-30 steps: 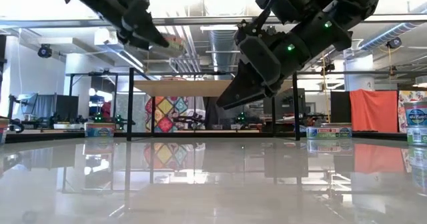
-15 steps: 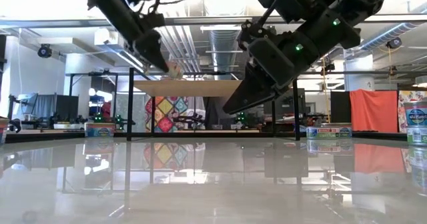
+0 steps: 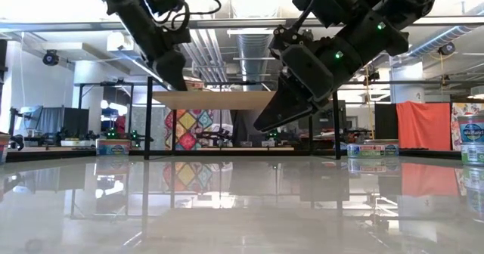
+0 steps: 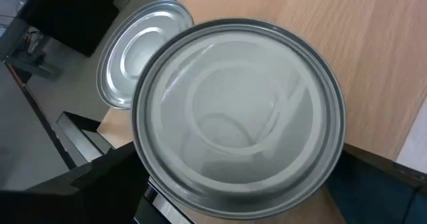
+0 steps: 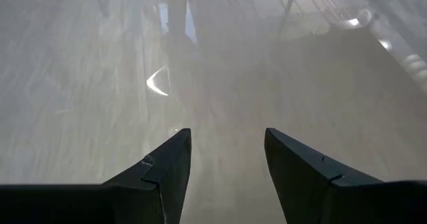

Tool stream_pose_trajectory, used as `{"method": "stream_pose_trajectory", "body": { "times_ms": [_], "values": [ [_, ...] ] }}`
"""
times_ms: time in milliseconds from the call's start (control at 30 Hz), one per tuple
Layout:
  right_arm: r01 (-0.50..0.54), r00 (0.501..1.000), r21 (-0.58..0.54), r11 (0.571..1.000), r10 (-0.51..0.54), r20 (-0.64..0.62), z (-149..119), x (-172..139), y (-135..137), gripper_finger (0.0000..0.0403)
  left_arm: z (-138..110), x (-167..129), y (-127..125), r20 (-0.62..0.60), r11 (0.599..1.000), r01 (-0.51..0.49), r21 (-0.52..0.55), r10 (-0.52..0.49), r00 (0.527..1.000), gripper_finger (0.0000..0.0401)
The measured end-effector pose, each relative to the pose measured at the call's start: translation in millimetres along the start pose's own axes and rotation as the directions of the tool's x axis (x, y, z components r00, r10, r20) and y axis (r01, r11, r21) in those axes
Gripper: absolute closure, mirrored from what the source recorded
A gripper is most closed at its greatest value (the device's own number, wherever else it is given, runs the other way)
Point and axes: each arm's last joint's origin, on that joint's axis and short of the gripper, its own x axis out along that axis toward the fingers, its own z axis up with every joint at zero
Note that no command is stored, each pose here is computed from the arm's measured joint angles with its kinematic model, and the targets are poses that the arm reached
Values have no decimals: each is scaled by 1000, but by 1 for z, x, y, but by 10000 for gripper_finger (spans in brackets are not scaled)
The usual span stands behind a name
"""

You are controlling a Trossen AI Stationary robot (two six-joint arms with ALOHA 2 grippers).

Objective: Stack canned seafood by type on shelf
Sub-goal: Put the green tuna can on the shelf

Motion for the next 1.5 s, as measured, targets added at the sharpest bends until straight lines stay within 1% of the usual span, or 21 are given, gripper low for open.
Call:
{"method": "stream_pose_trajectory", "body": {
  "times_ms": [133, 267, 367, 633, 800, 900, 1267, 1400, 1500],
  "values": [
    [0, 1000, 0, 1000, 0, 0, 0, 0, 0, 228, -1, -8, 3, 17, 1000, 21, 2, -21, 1000, 14],
    [1, 1000, -3, 1000, -1, 0, 0, 0, 0, 232, -1, -15, 2, 53, 991, 137, 8, -137, 989, 14],
    [1, 1000, -4, 1000, -1, 0, 0, 0, 0, 231, 2, -18, 3, 80, 983, 185, 10, -185, 979, 14],
    [1, 1000, -2, 1000, -1, 0, 0, 0, 0, 223, 5, -14, 2, 79, 986, 165, 17, -166, 983, 14],
    [1, 1000, -2, 1000, -1, 0, 0, 0, 0, 226, 5, -10, 2, 56, 995, 98, 15, -99, 994, 14],
    [1, 1000, -2, 1000, -1, 0, 0, 0, 0, 231, 5, -8, 2, 46, 997, 77, 15, -78, 996, 14],
    [1, 1000, -5, 1000, -1, 1, 0, 0, 0, 243, 5, -8, 2, 46, 997, 76, 11, -76, 996, 14],
    [1, 1000, -10, 1000, -1, 1, 0, 0, 0, 237, 5, -8, 2, 46, 997, 77, -25, -76, 996, 14],
    [1, 1000, -10, 1000, -1, 1, 0, 0, 0, 233, 5, -8, 2, 43, 992, 80, -96, -76, 996, 14]
  ]
}}
